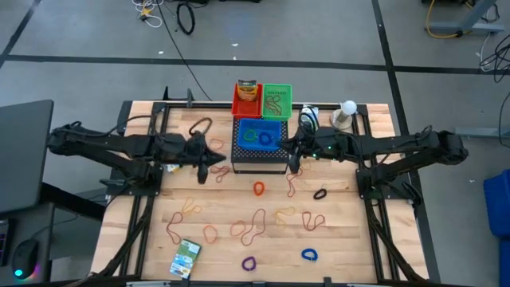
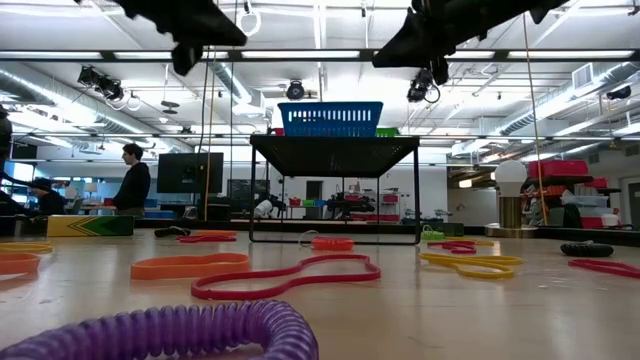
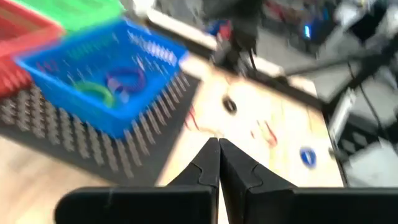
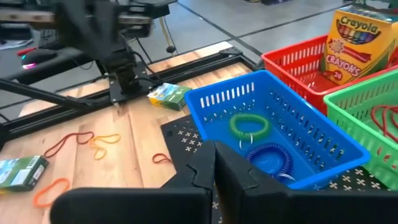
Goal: Pick & Place Office Desk Supplies
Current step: Put the yellow rubber band into the green bin on the shelf
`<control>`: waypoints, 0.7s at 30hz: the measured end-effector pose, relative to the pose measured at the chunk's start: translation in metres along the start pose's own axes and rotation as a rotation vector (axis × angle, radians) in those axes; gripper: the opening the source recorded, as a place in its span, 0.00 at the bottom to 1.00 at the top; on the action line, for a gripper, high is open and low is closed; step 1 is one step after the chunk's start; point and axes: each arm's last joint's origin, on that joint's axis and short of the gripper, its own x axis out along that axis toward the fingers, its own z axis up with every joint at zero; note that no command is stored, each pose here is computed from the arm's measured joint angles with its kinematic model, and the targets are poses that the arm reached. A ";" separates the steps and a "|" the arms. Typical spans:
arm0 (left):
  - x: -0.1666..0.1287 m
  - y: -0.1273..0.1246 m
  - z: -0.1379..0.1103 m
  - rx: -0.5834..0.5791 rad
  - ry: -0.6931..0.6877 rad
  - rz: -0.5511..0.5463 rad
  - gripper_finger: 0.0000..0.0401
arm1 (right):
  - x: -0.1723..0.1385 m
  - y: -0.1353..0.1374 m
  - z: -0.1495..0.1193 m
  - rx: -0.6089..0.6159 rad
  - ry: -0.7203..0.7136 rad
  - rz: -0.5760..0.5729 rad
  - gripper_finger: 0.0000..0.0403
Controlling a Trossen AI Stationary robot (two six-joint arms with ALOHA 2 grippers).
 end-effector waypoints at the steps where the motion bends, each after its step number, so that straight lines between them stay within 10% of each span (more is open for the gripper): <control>1: -0.002 -0.004 -0.002 0.002 0.035 -0.008 0.01 | 0.000 0.000 0.000 -0.001 -0.001 -0.004 0.02; 21: -0.048 -0.029 -0.083 -0.220 0.611 0.216 0.12 | 0.000 -0.001 0.000 -0.008 -0.002 -0.013 0.05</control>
